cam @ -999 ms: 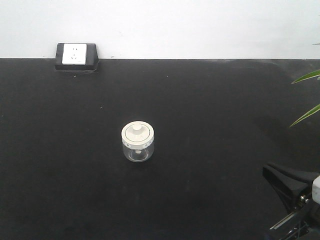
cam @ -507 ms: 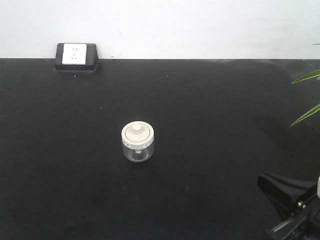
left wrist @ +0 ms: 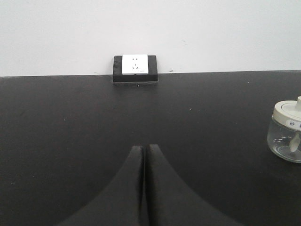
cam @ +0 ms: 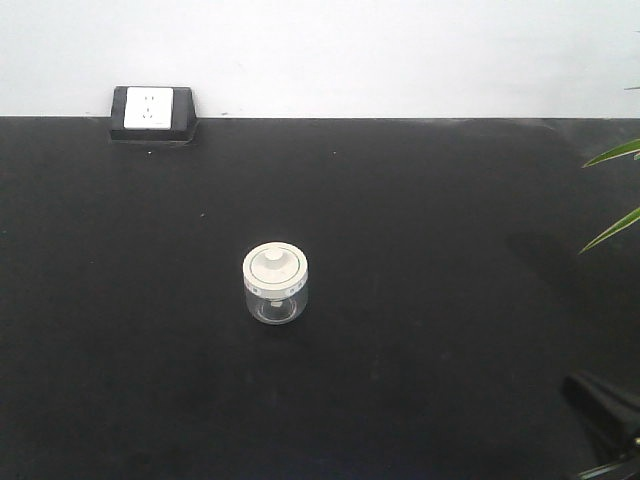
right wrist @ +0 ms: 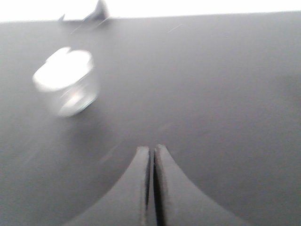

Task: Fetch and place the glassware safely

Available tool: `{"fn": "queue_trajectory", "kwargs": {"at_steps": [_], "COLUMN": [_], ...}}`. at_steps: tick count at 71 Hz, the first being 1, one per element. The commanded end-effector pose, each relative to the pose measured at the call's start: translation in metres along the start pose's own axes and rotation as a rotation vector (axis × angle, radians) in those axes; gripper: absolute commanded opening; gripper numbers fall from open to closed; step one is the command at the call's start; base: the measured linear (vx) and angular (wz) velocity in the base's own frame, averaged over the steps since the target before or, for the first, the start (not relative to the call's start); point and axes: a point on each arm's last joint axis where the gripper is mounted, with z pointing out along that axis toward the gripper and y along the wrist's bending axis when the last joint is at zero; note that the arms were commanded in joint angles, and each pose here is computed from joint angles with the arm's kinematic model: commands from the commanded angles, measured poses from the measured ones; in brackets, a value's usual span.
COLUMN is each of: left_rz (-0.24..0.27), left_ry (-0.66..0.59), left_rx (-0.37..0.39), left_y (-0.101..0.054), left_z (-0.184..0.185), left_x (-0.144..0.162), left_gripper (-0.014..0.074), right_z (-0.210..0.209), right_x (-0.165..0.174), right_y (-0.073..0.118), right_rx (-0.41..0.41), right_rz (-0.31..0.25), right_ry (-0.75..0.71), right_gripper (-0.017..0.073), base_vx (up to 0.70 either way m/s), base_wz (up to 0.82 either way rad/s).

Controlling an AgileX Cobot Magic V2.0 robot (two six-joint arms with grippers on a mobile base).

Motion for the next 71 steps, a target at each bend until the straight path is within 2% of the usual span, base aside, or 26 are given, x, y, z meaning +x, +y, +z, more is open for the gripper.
{"fn": "queue_trajectory", "kwargs": {"at_steps": [1, 11, 28, 41, 71], "left_rz": [-0.009, -0.009, -0.009, -0.009, -0.009], "left_ry": [-0.057, -0.057, -0.057, -0.057, -0.057], "left_rx": [0.004, 0.004, 0.004, 0.004, 0.004], "left_y": [0.0, 0.0, 0.0, 0.0, 0.0], "left_z": [0.001, 0.001, 0.001, 0.001, 0.001], "left_x": [0.002, 0.002, 0.002, 0.002, 0.002], "left_gripper": [-0.0007, -0.0007, -0.0007, -0.0007, -0.0007], "right_z": [-0.006, -0.017, -0.029, -0.033, -0.036], "right_x": [-0.014, -0.009, 0.01, 0.027, 0.028], "right_y": [-0.007, -0.016, -0.022, -0.022, -0.021], "right_rx": [0.075, 0.191, 0.292, 0.307, 0.307], "right_rz": [0.005, 0.023, 0.036, 0.034, 0.028], "right_ry": [-0.093, -0.106, -0.184, -0.217, -0.23], "right_gripper": [-0.0003, -0.0003, -0.0003, -0.0003, -0.0003], "base_vx": [0.0, 0.0, 0.0, 0.0, 0.0], "base_wz": [0.0, 0.0, 0.0, 0.0, 0.0]}}
